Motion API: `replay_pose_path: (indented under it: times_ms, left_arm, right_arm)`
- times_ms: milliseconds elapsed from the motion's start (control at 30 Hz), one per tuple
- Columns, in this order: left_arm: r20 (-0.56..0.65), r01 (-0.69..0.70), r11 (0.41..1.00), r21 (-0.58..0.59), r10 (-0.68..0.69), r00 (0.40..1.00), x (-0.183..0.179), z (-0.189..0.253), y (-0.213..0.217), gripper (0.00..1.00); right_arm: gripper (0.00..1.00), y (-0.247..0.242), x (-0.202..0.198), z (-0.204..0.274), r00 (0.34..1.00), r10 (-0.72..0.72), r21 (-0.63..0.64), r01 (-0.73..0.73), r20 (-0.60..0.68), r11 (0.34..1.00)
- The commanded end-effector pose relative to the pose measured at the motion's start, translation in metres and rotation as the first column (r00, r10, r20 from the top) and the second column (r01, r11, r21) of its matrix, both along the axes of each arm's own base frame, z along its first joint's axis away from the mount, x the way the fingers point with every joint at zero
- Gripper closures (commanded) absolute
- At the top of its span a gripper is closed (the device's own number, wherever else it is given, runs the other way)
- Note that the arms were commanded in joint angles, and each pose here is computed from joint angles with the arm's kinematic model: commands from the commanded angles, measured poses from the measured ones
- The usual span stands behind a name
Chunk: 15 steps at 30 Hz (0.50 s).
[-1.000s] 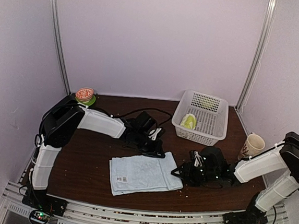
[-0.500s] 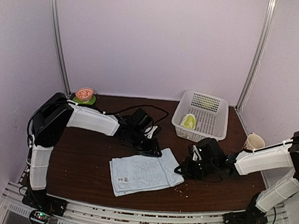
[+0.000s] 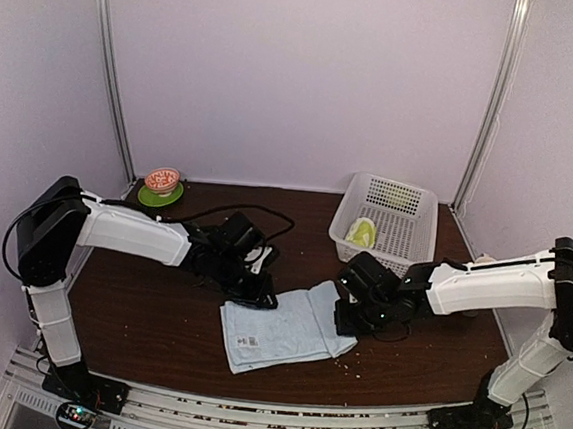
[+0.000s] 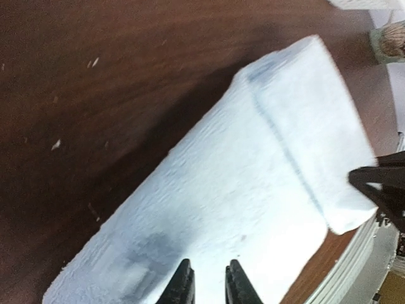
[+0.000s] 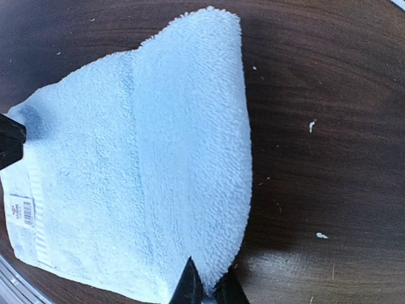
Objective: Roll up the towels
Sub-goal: Roll the towel at the center of the board.
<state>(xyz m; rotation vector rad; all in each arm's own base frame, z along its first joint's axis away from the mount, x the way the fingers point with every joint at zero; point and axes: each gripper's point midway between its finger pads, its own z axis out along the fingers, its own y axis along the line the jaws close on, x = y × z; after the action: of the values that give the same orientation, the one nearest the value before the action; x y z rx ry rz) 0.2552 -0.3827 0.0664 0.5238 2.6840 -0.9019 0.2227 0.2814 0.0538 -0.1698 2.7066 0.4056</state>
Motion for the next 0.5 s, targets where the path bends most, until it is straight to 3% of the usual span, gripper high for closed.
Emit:
replay_pose_path:
  times_ms: [0, 467]
  left_arm:
    - [-0.003, -0.036, 0.996, 0.085, 0.036, 0.999, -0.005, -0.025, 0.022, 0.84]
    - [-0.05, -0.042, 0.99, 0.131, 0.049, 0.998, -0.023, -0.059, 0.041, 0.99]
  right_arm:
    - [1.0, -0.003, 0.004, 0.002, 0.998, 0.028, -0.138, -0.02, 0.051, 0.99]
    - [1.0, 0.05, -0.001, 0.026, 0.986, 0.132, -0.118, -0.12, 0.105, 0.986]
